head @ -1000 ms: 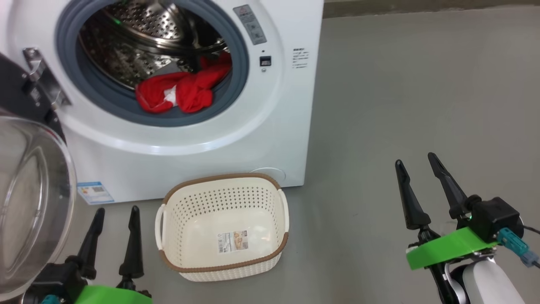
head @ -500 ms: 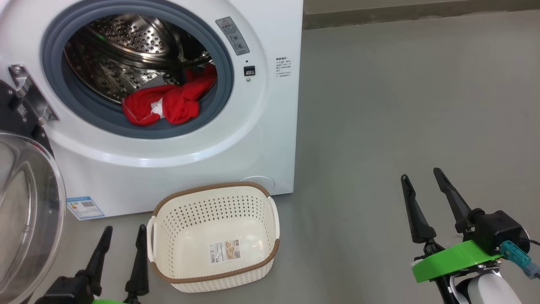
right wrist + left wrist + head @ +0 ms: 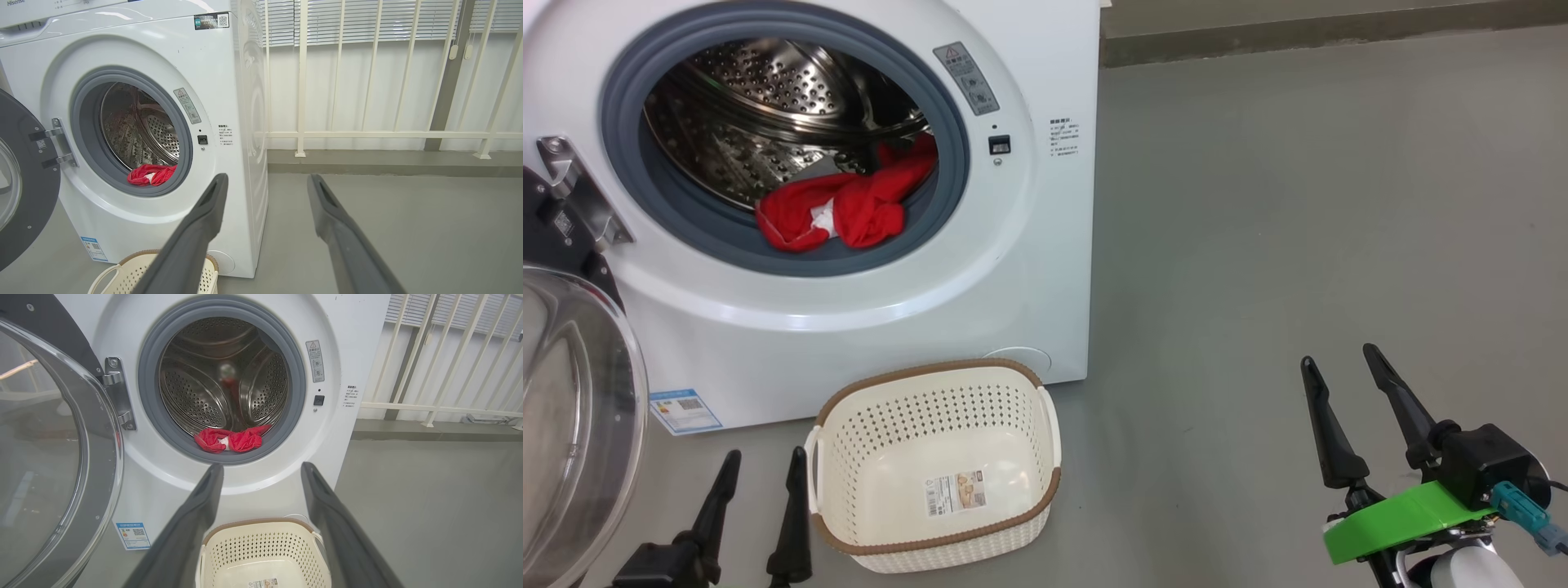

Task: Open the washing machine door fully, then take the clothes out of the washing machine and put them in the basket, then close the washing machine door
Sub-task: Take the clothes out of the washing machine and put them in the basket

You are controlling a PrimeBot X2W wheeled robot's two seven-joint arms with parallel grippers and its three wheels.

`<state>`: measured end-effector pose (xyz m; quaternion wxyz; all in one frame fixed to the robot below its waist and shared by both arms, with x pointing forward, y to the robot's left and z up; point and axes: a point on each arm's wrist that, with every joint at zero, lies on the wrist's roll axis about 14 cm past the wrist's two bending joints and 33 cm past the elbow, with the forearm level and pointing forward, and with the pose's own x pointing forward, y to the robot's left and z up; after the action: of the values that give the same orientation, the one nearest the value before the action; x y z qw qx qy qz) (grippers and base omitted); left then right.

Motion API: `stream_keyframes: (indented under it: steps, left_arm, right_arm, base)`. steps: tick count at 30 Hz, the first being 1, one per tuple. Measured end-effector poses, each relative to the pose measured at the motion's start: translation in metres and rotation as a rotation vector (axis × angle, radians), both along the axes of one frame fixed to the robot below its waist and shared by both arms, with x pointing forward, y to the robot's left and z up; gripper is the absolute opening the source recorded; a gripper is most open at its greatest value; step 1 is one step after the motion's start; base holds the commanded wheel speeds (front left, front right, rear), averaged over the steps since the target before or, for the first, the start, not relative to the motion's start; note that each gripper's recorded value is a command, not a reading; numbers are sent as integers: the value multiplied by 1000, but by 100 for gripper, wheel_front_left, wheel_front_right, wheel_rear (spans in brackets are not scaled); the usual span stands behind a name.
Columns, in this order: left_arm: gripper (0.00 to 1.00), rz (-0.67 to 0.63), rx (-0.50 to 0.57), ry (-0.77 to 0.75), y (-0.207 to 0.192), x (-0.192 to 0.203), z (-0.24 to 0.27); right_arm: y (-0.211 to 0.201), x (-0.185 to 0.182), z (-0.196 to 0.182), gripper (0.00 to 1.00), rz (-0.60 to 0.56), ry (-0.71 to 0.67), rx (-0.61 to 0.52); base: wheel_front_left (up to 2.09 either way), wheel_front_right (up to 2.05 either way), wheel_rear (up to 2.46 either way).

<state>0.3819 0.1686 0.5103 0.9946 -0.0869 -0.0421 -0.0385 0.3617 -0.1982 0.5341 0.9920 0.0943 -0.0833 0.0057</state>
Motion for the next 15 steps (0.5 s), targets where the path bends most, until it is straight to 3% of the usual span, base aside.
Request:
stream_keyframes:
  steps: [15]
  left_arm:
    - [100, 26, -2, -13, 7, 2, 4]
  right_arm:
    - [0, 0, -6, 100, 3, 18, -4]
  base:
    - [3, -7, 5]
